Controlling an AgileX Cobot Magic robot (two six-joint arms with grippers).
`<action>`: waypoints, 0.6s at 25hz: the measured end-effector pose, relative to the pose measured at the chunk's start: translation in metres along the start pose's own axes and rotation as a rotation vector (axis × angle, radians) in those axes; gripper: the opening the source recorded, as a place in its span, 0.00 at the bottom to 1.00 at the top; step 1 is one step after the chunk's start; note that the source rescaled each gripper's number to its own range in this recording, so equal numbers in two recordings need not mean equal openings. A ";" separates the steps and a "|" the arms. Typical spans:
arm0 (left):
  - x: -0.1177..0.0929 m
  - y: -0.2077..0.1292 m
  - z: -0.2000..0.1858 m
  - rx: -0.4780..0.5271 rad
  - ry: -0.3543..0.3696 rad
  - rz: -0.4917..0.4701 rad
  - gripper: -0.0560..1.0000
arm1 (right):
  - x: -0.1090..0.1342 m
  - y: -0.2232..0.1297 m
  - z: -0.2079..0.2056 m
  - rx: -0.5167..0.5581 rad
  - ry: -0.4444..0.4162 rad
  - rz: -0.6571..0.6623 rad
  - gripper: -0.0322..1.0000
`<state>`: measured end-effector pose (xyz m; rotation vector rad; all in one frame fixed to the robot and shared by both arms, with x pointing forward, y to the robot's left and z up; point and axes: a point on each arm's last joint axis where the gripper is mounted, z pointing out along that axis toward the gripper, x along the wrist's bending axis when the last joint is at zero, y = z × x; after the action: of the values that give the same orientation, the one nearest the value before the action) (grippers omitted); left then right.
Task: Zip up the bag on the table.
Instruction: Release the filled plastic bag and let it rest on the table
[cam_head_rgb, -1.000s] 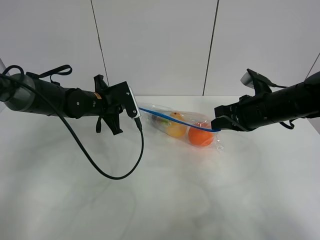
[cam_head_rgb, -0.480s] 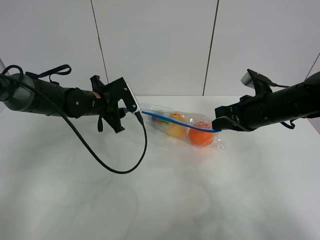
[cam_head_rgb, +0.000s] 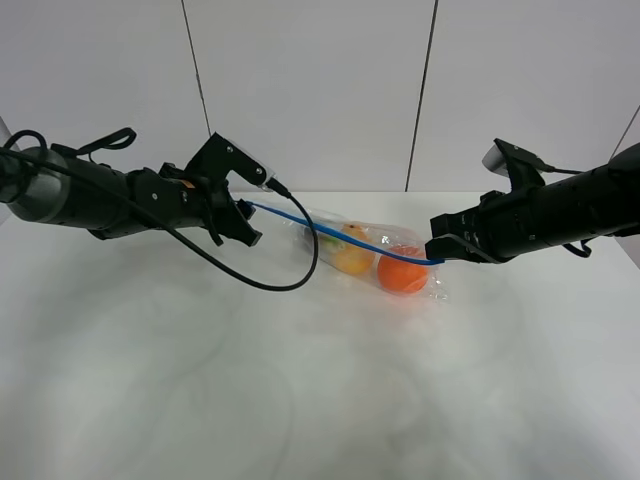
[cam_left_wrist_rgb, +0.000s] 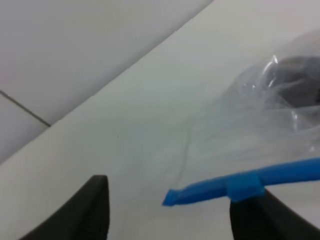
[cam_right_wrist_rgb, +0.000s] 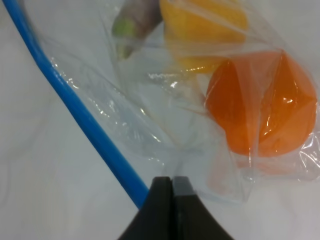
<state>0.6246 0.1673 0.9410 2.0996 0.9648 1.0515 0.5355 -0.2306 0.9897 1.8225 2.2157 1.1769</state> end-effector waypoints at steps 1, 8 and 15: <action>0.000 0.000 0.000 0.004 0.003 -0.018 0.73 | 0.000 0.000 0.000 0.000 0.000 0.001 0.03; 0.003 -0.005 0.000 0.042 0.023 -0.168 0.73 | 0.000 0.000 0.000 0.001 -0.002 -0.002 0.03; 0.003 -0.011 0.000 0.090 -0.016 -0.214 0.73 | 0.000 0.000 0.000 0.005 -0.005 -0.008 0.03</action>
<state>0.6224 0.1756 0.9341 2.0189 1.2186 0.8963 0.5353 -0.2309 0.9893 1.8138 2.2232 1.1660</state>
